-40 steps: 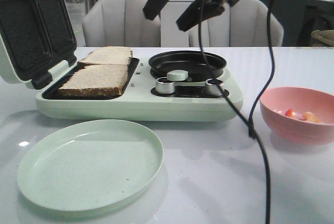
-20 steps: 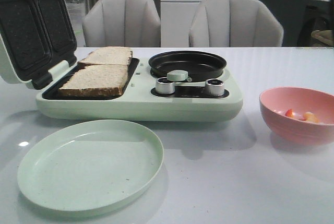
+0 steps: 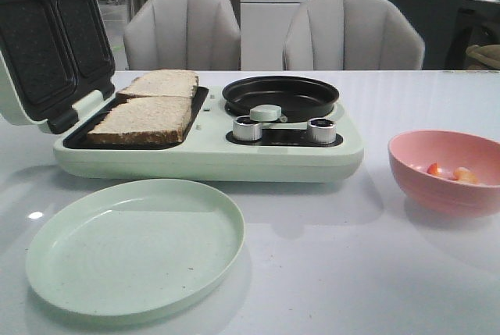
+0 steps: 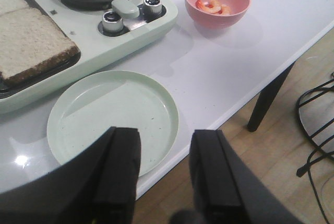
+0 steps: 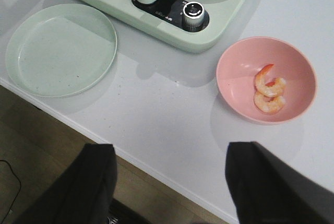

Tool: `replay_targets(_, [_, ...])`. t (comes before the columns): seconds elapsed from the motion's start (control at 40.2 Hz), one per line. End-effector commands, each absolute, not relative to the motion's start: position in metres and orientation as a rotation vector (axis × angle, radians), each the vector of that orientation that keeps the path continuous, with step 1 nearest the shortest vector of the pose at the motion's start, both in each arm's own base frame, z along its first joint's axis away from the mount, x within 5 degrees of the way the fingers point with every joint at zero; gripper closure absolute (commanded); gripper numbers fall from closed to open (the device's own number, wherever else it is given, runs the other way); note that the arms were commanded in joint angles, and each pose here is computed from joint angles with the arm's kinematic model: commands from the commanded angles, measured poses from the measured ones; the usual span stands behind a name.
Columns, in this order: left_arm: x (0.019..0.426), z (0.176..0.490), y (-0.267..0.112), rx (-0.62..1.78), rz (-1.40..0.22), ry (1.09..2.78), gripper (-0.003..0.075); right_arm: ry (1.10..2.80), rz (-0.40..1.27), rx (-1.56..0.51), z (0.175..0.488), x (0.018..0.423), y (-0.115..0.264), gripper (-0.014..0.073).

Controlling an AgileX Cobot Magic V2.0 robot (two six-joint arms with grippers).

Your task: Make breakfast with bread and shrimp

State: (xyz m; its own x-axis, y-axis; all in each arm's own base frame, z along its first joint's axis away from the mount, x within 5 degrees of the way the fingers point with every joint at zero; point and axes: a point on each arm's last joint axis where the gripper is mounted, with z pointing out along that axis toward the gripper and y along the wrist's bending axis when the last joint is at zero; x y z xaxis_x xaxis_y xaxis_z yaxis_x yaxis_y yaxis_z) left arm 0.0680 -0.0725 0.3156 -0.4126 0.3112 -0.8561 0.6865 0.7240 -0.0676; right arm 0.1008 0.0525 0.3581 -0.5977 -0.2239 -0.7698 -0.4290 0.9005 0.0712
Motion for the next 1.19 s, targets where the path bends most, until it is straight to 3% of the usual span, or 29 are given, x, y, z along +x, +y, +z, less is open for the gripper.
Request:
replay_targets(0.0, [0.070, 0.338, -0.071, 0.730, -0.500, 1.977, 0.0411, 2.133, 0.329, -0.438, 0.372, 0.100, 0.051, 0.0048])
replay_targets(0.174, [0.086, 0.363, -0.063, 0.647, -0.246, 2.095, 0.0411, 2.136, 0.329, -0.439, 0.371, 0.101, 0.052, 0.0048])
replay_targets(0.373, [0.118, 0.379, -0.059, 0.496, 0.198, 2.228, 0.0411, 2.136, 0.329, -0.439, 0.371, 0.101, 0.052, 0.0048])
replay_targets(0.498, [0.140, 0.388, -0.059, 0.392, 0.261, 2.232, 0.0451, 2.136, 0.329, -0.439, 0.371, 0.101, 0.052, 0.0048])
replay_targets(0.722, [0.178, 0.399, -0.039, 0.218, 0.201, 2.280, 0.0558, 2.136, 0.329, -0.439, 0.371, 0.101, 0.052, 0.0048])
replay_targets(0.996, [0.219, 0.400, 0.006, 0.041, -0.029, 2.290, 0.0569, 2.136, 0.329, -0.439, 0.371, 0.101, 0.052, 0.0048])
replay_targets(1.17, [0.255, 0.386, 0.036, -0.093, -0.258, 2.245, 0.0570, 2.136, 0.329, -0.439, 0.371, 0.101, 0.052, 0.0048])
